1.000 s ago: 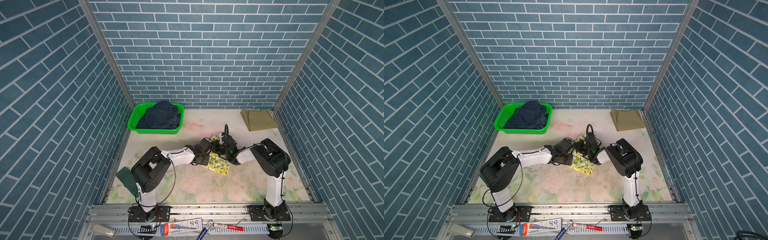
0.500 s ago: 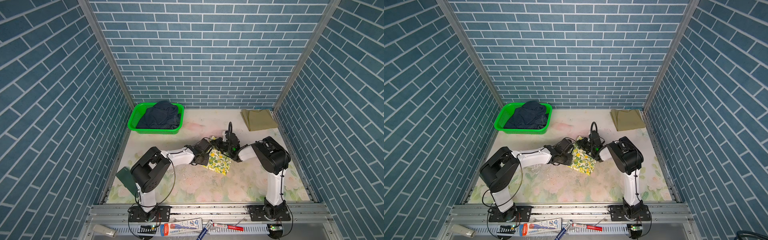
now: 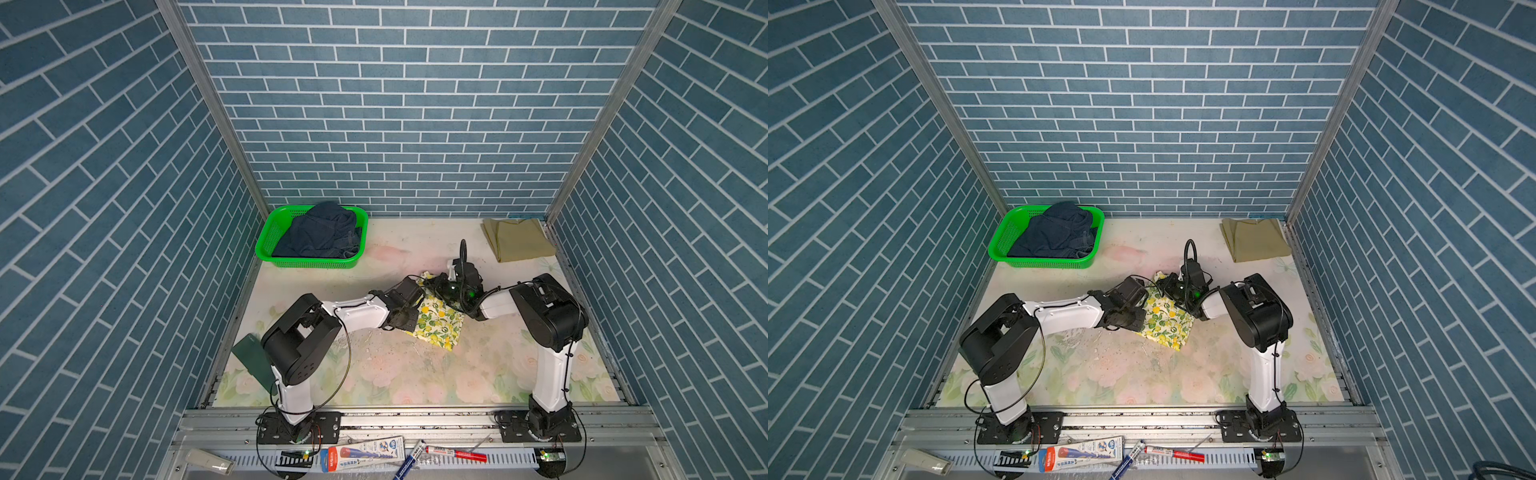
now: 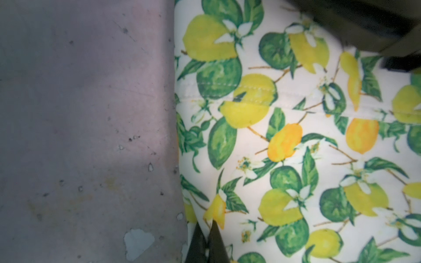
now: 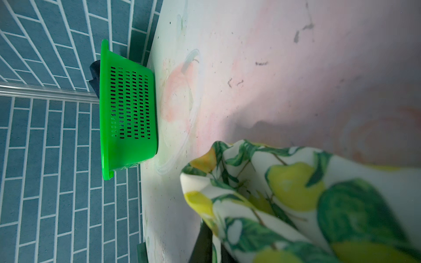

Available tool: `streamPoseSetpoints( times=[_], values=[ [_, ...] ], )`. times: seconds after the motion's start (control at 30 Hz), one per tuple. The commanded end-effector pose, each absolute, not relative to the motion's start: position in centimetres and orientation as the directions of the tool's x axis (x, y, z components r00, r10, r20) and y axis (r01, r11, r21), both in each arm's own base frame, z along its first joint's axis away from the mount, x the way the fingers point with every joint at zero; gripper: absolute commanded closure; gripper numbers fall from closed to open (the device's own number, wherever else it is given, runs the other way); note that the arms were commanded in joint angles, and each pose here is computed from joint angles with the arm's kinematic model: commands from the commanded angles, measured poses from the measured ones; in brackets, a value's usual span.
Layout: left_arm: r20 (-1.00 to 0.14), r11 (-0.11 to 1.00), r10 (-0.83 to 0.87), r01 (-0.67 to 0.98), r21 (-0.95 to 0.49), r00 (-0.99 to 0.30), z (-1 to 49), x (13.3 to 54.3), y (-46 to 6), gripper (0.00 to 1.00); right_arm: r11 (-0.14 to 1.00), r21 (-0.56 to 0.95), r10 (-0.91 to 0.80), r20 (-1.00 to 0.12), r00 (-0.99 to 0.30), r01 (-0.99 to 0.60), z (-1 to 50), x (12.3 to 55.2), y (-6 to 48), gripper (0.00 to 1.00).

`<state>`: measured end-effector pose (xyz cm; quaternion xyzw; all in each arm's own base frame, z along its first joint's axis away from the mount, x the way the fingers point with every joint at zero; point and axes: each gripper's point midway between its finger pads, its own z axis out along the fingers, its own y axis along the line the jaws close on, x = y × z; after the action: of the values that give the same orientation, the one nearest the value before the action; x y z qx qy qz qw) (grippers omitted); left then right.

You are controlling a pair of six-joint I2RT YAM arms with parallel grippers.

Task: Fold and stack skirts
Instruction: Smooth out the skirt at the center of the table.

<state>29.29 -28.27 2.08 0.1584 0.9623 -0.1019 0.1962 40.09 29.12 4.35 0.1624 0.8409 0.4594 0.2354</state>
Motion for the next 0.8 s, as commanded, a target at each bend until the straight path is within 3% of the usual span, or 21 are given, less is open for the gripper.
streamPoseSetpoints(
  times=[0.0, 0.13, 0.3, 0.5, 0.6, 0.67, 0.77],
  values=[
    [-0.296, 0.962, 0.232, 0.263, -0.072, -0.927, 0.2, 27.7, -24.9, 1.00, 0.614, 0.771, 0.570, -0.285, -0.770, 0.169, 2.1, 41.5, 23.1, 0.78],
    [-0.310, 0.959, 0.230, 0.268, -0.086, -0.922, 1.0, 28.1, -25.5, 1.00, 0.597, 0.799, 0.544, -0.330, -0.771, 0.079, 5.5, 41.6, 23.9, 0.63],
    [-0.323, 0.957, 0.231, 0.275, -0.096, -0.918, 1.6, 28.5, -25.9, 1.00, 0.583, 0.812, 0.539, -0.376, -0.754, 0.011, 9.5, 41.6, 23.9, 0.57],
    [-0.347, 0.952, 0.226, 0.282, -0.121, -0.910, 2.9, 28.8, -26.4, 0.99, 0.721, 0.692, 0.497, -0.485, -0.720, 0.031, 12.4, 40.0, 20.6, 0.46],
    [-0.375, 0.946, 0.220, 0.290, -0.143, -0.901, 4.3, 29.2, -27.0, 0.80, 0.777, 0.626, 0.474, -0.517, -0.713, 0.062, 12.9, 38.2, 18.4, 0.40],
    [-0.401, 0.940, 0.211, 0.297, -0.168, -0.892, 5.5, 29.5, -27.6, 0.61, 0.801, 0.595, 0.451, -0.523, -0.723, 0.069, 13.0, 36.7, 17.4, 0.36],
    [-0.440, 0.928, 0.200, 0.314, -0.202, -0.875, 7.6, 30.0, -28.4, 0.45, 0.830, 0.553, 0.410, -0.517, -0.751, 0.072, 12.5, 34.8, 16.4, 0.32]
  ],
)
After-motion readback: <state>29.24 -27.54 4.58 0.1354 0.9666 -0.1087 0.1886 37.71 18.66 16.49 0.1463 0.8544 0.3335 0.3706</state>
